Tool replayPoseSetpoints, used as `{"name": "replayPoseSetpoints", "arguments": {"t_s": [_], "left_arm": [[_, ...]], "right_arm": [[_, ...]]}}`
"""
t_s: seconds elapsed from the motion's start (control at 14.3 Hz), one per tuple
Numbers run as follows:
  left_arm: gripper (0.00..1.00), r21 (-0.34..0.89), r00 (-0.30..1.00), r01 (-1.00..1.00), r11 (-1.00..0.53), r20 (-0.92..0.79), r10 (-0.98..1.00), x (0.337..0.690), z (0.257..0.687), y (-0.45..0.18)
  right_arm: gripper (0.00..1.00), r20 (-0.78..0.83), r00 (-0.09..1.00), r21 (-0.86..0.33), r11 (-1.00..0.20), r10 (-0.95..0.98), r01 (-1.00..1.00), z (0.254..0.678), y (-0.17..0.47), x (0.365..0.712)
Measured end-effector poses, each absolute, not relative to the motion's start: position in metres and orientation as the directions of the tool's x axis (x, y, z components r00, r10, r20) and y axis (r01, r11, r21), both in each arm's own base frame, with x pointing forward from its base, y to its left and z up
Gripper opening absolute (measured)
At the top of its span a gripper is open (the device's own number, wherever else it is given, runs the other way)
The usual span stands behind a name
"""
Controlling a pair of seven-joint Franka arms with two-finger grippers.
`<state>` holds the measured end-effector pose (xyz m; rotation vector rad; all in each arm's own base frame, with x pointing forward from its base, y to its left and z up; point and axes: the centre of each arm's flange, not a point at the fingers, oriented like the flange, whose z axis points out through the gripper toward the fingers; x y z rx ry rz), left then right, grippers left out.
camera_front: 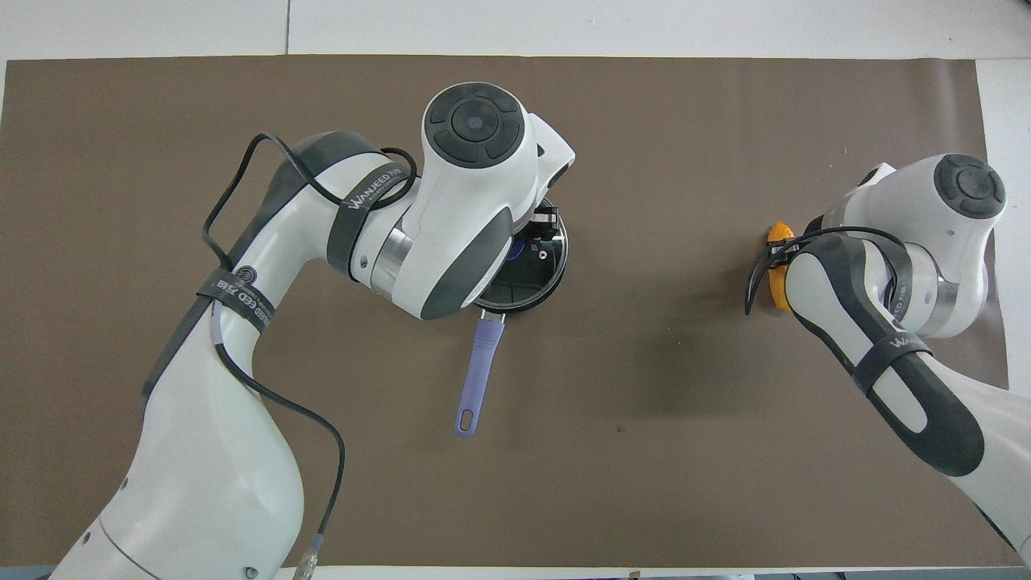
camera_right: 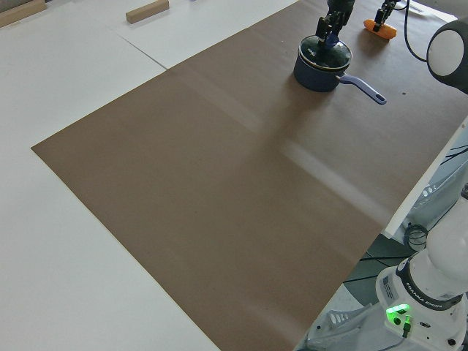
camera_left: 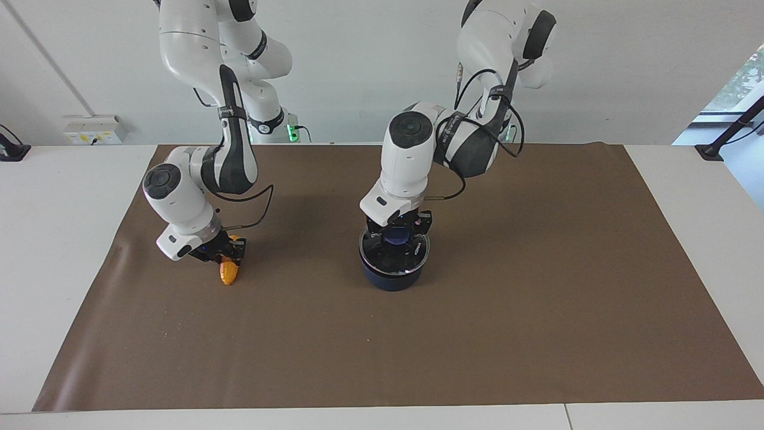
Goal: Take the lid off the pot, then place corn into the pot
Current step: 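Lift the lid off with the left gripper while the right gripper carries the corn, then lower the corn into the pot and open the right gripper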
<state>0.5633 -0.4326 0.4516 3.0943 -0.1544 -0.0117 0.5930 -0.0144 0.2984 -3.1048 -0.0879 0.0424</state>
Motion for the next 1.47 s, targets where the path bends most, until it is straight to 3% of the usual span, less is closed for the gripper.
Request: {"name": "replayPoseSetpoints", "arguments": {"t_s": [0.21,0.42,0.63,0.84,1.05,1.47], "left_arm": [[0.67,0.034,0.997,-0.067,-0.997,-0.021,-0.068,0.564,0.486,-0.406],[0.67,0.017,0.998,-0.041,-0.999,-0.045,-0.041,0.582,0.517,-0.342],[0.67,0.008,0.998,-0.003,-1.0,-0.07,-0.004,0.618,0.527,-0.245],[0.67,0.014,0.996,-0.002,-1.0,-0.094,-0.003,0.649,0.516,-0.133],[0.67,0.03,0.994,-0.036,-0.999,-0.107,-0.039,0.657,0.498,-0.036],[0.67,0.037,0.996,-0.047,-0.998,-0.069,-0.05,0.621,0.418,0.055]], "right_arm": [[0.39,-0.04,0.996,-0.041,-0.997,0.074,0.073,0.312,-0.005,0.6],[0.39,-0.029,0.995,-0.052,-0.994,0.098,0.097,0.372,0.016,0.625],[0.39,-0.028,0.999,-0.054,-0.998,0.039,0.038,0.435,0.093,0.643],[0.39,-0.009,1.0,-0.053,-0.998,-0.022,-0.022,0.459,0.172,0.649],[0.39,-0.012,0.996,-0.066,-0.994,-0.086,-0.087,0.46,0.252,0.643],[0.39,0.003,0.99,-0.081,-0.987,-0.139,-0.139,0.435,0.38,0.613]]}}
